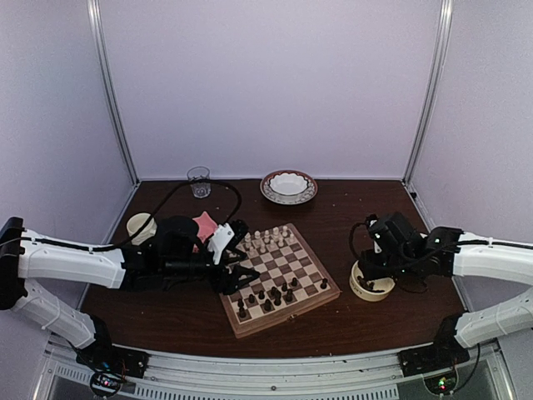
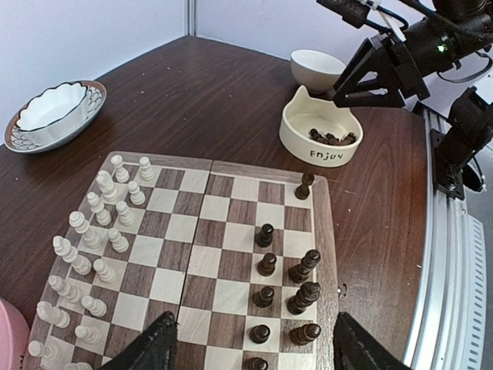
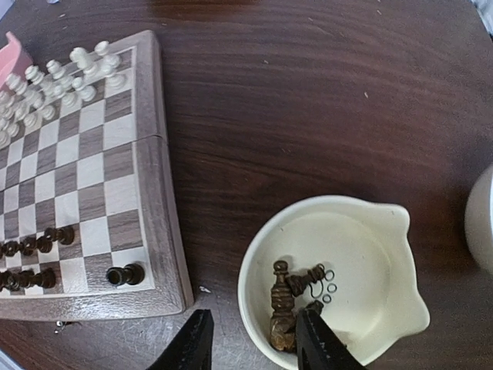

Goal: Set up the chess pieces on the board
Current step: Pick up the pawn from the storage box, then place the pawn on the chessboard, then pick up the pawn from the chessboard.

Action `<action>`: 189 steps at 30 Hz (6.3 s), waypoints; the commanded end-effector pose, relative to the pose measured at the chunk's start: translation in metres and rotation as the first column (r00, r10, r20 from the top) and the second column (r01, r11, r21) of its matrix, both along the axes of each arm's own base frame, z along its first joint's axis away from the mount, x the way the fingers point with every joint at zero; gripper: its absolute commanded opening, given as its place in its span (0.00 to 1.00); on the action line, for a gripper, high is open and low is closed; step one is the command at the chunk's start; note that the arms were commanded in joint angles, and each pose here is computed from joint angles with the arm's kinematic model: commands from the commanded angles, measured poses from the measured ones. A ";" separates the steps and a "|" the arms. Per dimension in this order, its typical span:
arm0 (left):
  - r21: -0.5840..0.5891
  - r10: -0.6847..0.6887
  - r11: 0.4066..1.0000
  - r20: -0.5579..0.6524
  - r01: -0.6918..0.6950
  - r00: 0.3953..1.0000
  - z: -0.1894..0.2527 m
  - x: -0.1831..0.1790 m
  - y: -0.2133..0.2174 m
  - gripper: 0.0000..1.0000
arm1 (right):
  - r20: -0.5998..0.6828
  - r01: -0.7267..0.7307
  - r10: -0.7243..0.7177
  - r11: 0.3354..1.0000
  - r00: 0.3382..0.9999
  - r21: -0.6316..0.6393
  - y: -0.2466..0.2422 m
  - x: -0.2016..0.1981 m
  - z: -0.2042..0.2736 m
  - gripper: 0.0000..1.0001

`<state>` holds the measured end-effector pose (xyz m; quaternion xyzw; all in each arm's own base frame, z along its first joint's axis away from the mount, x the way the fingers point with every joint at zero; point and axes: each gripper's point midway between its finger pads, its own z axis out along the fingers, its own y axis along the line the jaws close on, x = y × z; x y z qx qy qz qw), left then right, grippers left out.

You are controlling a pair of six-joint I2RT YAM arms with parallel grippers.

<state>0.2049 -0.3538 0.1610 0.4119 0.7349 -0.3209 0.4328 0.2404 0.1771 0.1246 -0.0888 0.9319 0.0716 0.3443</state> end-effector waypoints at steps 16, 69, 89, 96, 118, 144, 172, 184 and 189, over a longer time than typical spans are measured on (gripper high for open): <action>-0.074 -0.054 0.996 0.010 0.055 0.998 0.027 -0.007 -0.010 0.69 | -0.209 0.553 -0.539 0.833 0.816 0.008 -0.032 0.013 -0.070 0.42; -0.067 -0.078 0.995 -0.004 0.078 0.997 0.025 -0.010 -0.014 0.71 | -0.163 0.370 -0.370 0.929 0.915 -0.033 -0.025 0.046 -0.052 0.17; -0.071 -0.080 0.994 -0.003 0.080 0.997 0.026 -0.010 -0.013 0.72 | 0.020 -0.123 0.122 0.974 0.992 0.191 0.028 0.031 -0.010 0.18; -0.071 -0.081 0.994 -0.008 0.080 0.997 0.025 -0.010 -0.014 0.72 | 0.082 -0.375 0.369 0.869 0.926 0.323 0.081 0.022 0.015 0.15; -0.098 -0.036 0.995 -0.005 0.036 0.999 0.029 -0.006 -0.009 0.73 | 0.120 -0.589 0.580 0.806 0.806 0.060 0.137 0.029 -0.020 0.16; -0.088 -0.039 0.995 -0.013 0.038 0.999 0.024 -0.004 -0.012 0.73 | 0.012 -0.495 0.496 0.868 0.868 -0.038 0.129 0.051 -0.053 0.33; -0.064 -0.004 0.998 -0.031 0.002 1.000 0.017 0.003 -0.013 0.73 | -0.114 -0.345 0.343 0.939 0.932 0.005 0.145 0.075 -0.063 0.38; -0.073 -0.009 0.997 -0.028 0.007 1.000 0.021 0.001 -0.012 0.73 | -0.141 -0.345 0.337 0.938 0.931 -0.040 0.141 0.072 -0.070 0.31; -0.066 -0.002 0.998 -0.029 0.000 1.000 0.019 0.002 -0.011 0.73 | -0.134 -0.373 0.366 0.927 0.921 -0.034 0.143 0.069 -0.065 0.27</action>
